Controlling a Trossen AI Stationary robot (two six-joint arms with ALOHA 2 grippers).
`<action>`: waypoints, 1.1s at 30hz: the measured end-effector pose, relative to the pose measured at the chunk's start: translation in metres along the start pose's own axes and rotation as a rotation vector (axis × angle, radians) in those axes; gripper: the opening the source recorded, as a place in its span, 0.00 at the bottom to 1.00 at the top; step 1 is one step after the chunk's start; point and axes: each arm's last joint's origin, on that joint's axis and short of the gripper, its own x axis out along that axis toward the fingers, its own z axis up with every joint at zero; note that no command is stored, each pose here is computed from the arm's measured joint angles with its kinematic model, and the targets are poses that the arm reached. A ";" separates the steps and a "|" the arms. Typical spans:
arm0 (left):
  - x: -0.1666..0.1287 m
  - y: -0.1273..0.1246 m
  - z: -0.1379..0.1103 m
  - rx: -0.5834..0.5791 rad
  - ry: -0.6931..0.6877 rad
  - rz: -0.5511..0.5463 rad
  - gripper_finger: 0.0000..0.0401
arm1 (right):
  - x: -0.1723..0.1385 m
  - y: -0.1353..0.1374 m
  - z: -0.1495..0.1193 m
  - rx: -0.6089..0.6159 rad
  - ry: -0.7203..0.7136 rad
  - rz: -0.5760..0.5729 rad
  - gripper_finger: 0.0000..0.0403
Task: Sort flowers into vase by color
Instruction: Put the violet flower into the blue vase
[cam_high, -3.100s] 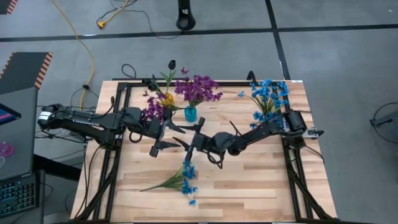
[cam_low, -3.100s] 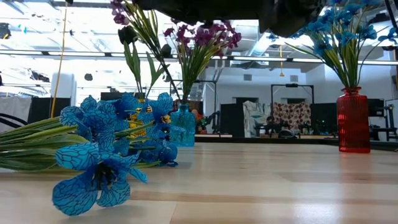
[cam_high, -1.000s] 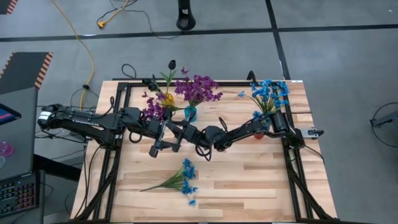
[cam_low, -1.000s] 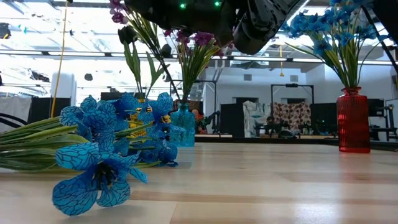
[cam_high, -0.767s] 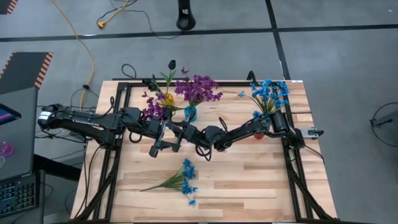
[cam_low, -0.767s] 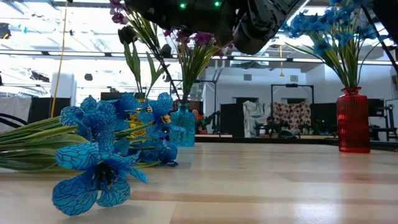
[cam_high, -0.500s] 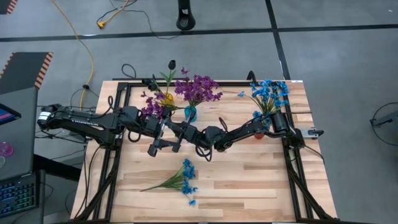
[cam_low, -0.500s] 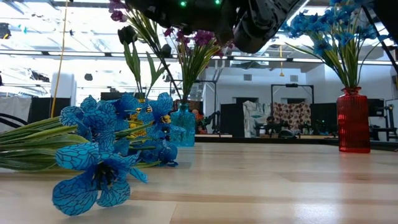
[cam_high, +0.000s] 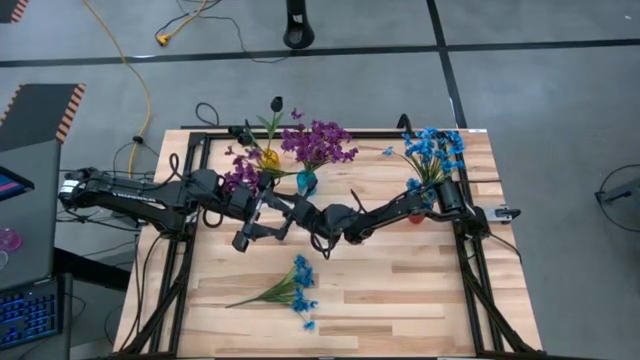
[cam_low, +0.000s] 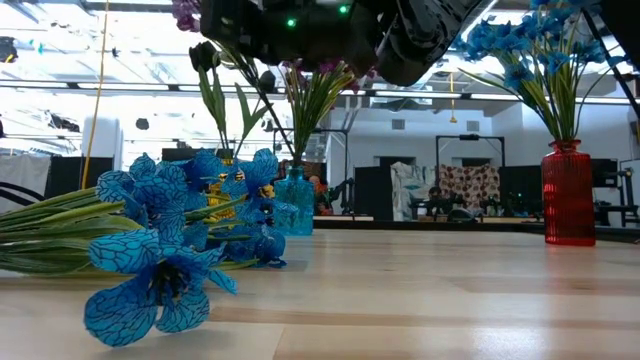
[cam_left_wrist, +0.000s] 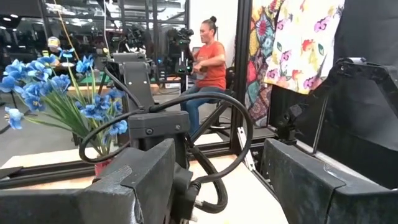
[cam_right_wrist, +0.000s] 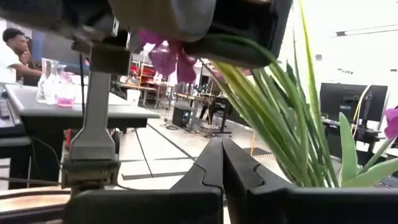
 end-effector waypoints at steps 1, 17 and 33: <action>0.000 0.000 0.000 0.000 0.000 0.000 0.59 | 0.000 0.000 0.000 0.001 -0.001 0.000 0.08; 0.000 0.000 0.000 0.003 0.001 0.000 0.59 | -0.001 0.010 0.004 -0.009 -0.093 0.274 0.13; 0.000 0.000 0.000 0.003 0.000 0.000 0.59 | 0.005 0.010 0.009 -0.025 0.000 0.096 0.58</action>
